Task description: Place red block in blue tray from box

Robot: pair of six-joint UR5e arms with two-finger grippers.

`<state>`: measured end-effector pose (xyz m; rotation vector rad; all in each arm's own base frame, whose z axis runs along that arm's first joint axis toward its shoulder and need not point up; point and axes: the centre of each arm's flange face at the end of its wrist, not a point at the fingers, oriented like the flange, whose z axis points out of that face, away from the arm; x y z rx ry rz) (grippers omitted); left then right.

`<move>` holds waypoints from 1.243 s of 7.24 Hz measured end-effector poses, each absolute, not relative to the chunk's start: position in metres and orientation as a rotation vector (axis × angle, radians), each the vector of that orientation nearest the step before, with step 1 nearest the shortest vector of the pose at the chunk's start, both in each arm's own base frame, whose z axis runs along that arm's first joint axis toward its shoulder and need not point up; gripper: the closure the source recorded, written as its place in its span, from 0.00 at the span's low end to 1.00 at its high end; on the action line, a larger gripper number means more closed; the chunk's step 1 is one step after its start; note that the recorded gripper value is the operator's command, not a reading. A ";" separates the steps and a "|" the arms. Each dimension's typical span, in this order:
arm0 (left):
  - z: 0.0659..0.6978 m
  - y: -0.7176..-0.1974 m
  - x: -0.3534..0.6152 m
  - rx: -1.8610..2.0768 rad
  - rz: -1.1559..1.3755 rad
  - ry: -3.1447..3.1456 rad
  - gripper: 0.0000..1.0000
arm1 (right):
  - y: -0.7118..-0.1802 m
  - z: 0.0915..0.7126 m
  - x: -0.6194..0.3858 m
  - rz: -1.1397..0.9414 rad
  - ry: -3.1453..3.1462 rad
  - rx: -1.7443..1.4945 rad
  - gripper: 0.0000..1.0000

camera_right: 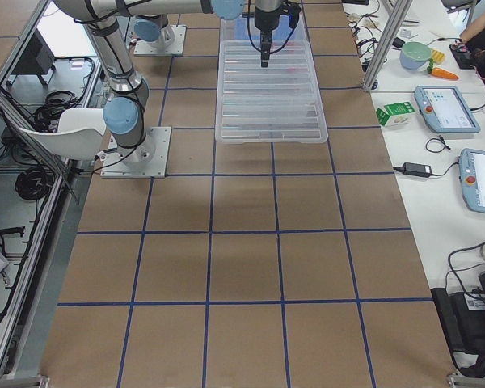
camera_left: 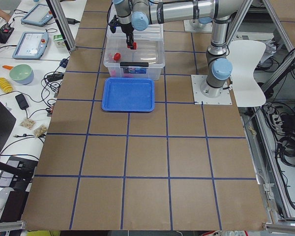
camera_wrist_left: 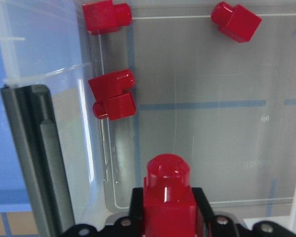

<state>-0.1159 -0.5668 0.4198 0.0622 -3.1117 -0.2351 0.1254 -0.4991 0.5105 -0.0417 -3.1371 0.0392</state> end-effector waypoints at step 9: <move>0.276 -0.582 0.073 -0.051 -0.321 -3.086 1.00 | -0.502 0.511 0.123 0.058 -3.136 0.010 0.00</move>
